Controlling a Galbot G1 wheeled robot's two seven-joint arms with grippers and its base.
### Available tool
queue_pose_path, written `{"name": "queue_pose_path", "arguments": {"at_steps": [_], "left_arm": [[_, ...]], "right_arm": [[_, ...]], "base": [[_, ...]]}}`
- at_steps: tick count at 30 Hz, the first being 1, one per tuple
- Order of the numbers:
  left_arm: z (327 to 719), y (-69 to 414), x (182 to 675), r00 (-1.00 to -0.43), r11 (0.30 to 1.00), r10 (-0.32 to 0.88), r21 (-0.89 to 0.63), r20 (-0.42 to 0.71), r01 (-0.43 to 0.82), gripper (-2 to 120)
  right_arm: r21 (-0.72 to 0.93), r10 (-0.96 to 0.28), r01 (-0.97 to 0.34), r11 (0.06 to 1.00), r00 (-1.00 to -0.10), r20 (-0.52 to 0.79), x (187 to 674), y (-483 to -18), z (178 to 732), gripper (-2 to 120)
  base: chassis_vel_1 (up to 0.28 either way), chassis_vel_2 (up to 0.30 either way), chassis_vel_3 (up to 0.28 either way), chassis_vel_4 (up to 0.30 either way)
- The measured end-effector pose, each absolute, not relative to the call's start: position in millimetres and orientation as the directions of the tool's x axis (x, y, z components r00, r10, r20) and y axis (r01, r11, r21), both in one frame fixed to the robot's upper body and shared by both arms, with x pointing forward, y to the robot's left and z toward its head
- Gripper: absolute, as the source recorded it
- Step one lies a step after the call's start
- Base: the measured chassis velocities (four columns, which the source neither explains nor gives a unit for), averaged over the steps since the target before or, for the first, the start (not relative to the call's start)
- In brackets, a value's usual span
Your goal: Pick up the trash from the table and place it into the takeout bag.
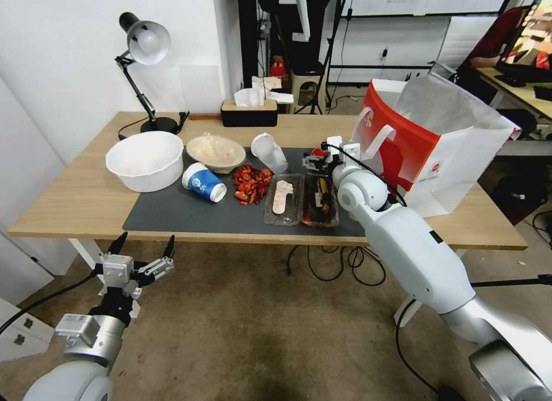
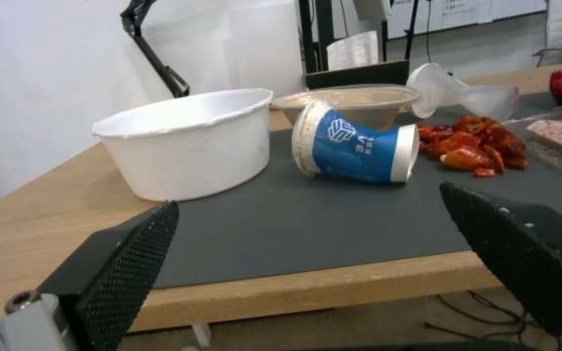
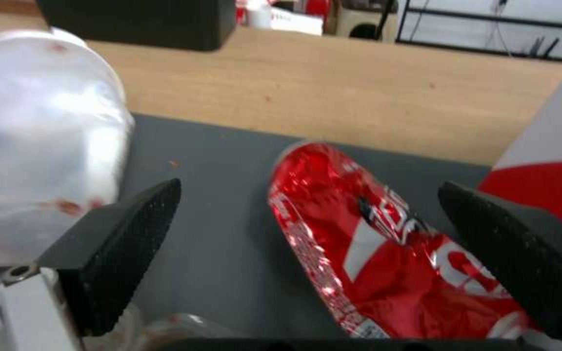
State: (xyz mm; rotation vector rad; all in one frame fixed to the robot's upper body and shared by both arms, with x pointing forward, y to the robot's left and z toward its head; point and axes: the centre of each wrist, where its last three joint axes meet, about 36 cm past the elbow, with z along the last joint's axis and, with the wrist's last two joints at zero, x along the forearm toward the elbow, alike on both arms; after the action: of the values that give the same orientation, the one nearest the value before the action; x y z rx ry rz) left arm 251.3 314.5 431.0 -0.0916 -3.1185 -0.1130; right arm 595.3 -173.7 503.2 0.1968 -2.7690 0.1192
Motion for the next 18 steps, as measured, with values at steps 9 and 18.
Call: {"name": "queue_pose_path", "arguments": {"at_steps": [9, 18], "left_arm": [[431.0, 315.6, 251.8, -0.998, 0.996, 0.058, 0.073, 0.022, 0.059, 100], [430.8, 315.7, 251.7, -0.998, 0.996, 0.057, 0.073, 0.021, 0.059, 100]], "right_arm": [[-0.064, -0.080, -0.120, 0.991, -0.895, 0.440, 609.4, -186.5, 489.3, 100], [-0.076, -0.057, -0.104, 0.992, -0.884, 0.464, 618.2, -196.0, 481.6, 100]], "base": [[0.000, 0.000, 0.000, 0.000], [0.000, 0.000, 0.000, 0.000]]}}
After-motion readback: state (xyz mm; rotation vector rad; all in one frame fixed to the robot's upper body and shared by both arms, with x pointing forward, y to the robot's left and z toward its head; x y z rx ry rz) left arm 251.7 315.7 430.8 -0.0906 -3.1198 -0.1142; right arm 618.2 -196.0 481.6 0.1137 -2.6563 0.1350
